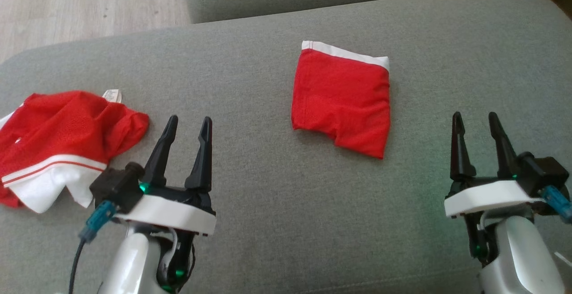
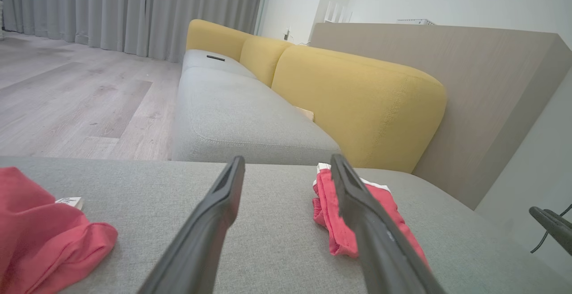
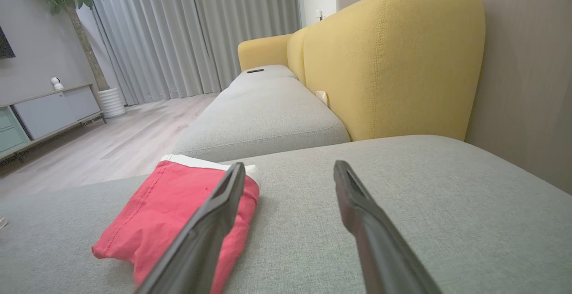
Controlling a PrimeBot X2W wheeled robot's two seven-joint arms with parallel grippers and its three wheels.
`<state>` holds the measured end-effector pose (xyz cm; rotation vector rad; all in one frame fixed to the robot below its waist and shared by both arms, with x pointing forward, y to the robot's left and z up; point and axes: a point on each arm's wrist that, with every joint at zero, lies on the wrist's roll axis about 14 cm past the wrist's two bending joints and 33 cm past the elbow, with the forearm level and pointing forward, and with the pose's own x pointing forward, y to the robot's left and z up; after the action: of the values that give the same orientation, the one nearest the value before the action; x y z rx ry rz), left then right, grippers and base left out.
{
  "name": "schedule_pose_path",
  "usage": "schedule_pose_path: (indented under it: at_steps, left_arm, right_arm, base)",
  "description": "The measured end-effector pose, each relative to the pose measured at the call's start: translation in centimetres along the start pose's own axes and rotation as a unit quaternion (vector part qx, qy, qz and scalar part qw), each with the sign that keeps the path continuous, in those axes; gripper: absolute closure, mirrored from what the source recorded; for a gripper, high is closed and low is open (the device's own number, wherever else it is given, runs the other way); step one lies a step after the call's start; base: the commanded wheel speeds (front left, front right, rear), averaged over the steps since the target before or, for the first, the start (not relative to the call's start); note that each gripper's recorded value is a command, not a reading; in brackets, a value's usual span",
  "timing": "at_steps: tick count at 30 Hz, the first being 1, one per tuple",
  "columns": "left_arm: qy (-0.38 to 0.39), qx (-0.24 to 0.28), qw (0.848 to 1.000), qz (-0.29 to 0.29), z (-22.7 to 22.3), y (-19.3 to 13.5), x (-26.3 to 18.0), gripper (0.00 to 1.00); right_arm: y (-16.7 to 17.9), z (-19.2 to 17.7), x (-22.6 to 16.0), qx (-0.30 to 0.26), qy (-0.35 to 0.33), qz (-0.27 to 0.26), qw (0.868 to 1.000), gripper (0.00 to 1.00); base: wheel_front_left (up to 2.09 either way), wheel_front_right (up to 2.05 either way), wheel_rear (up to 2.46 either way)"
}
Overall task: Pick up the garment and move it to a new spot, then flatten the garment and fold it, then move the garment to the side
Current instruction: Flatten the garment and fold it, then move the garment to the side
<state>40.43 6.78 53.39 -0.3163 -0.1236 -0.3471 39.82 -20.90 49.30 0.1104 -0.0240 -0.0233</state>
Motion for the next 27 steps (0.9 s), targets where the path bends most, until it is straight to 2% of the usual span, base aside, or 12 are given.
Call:
schedule_pose_path:
  at_steps: [11, 19, 27]
  left_arm:
    - [0.013, -0.007, 1.0, -0.003, -1.0, 0.1, 0.0, 0.0]
    - [0.017, -0.007, 1.0, 0.001, -1.6, 1.0, 0.9, 0.0]
    - [0.034, -0.002, 0.999, 0.029, -2.5, 3.1, 0.0, 0.0]
  right_arm:
    - [0.3, -1.6, 0.6, 0.011, 0.021, 0.0, 1.0, 0.0]
    - [2.3, -4.4, 4.6, 0.026, 0.086, 0.024, 0.996, 0.0]
    - [4.9, -9.9, 7.1, 0.096, 0.199, 0.032, 0.975, 0.0]
  base:
    - [0.0, 0.0, 0.0]
    - [0.0, 0.0, 0.0]
    - [0.0, 0.0, 0.0]
